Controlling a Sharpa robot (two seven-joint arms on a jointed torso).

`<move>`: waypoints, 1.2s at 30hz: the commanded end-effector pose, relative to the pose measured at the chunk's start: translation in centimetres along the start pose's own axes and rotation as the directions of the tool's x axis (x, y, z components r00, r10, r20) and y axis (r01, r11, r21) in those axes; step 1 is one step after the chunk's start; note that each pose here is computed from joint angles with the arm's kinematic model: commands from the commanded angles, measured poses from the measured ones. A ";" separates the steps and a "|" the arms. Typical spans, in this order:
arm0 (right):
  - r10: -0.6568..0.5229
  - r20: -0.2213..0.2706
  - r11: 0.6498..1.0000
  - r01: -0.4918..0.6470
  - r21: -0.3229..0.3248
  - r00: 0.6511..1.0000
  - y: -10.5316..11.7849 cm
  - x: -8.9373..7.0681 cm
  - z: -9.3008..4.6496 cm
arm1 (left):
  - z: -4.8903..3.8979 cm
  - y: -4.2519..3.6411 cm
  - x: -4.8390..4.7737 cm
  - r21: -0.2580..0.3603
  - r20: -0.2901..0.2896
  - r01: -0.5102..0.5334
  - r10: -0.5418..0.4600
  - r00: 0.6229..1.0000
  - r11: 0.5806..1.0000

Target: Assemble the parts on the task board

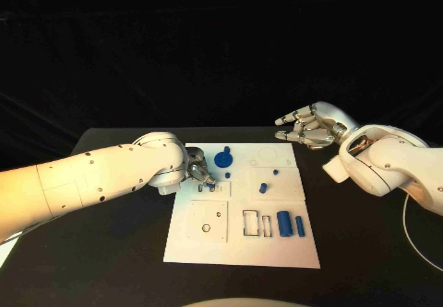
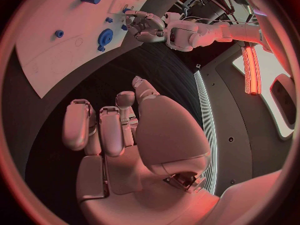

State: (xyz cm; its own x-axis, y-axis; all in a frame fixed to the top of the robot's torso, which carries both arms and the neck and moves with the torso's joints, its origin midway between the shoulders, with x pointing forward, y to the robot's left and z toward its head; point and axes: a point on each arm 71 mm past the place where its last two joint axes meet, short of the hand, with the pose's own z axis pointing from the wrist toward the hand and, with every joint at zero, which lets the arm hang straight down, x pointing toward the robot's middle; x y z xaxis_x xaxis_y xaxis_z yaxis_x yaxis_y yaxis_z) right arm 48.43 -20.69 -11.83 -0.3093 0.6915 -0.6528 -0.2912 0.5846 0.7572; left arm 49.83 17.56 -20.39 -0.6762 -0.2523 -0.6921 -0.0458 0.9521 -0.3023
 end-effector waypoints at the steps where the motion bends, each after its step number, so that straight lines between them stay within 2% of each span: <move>1: 0.000 -0.016 1.000 0.000 -0.009 1.000 0.0 0.2 0.0 | 0.04 0.20 0.28 -0.010 -0.007 -0.052 0.052 0.999 0.999; 9: 0.001 -0.019 1.000 -0.001 -0.009 1.000 0.0 0.2 0.0 | -0.02 0.15 0.65 -0.009 -0.042 -0.080 0.080 0.996 0.997; 36: 0.002 -0.025 1.000 -0.002 -0.007 1.000 0.0 0.3 0.0 | -0.09 -0.23 1.15 0.002 -0.079 -0.092 0.092 0.993 0.996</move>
State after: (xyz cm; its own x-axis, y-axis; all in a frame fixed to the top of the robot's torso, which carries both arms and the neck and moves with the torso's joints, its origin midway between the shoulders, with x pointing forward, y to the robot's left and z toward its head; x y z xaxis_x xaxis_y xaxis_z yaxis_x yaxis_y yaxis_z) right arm 48.39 -20.67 -11.98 -0.3197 0.6889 -0.6505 -0.2883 0.5833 0.7594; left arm 49.30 17.18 -20.61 -0.7088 -0.1798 -0.6821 0.0044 0.9658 -0.2592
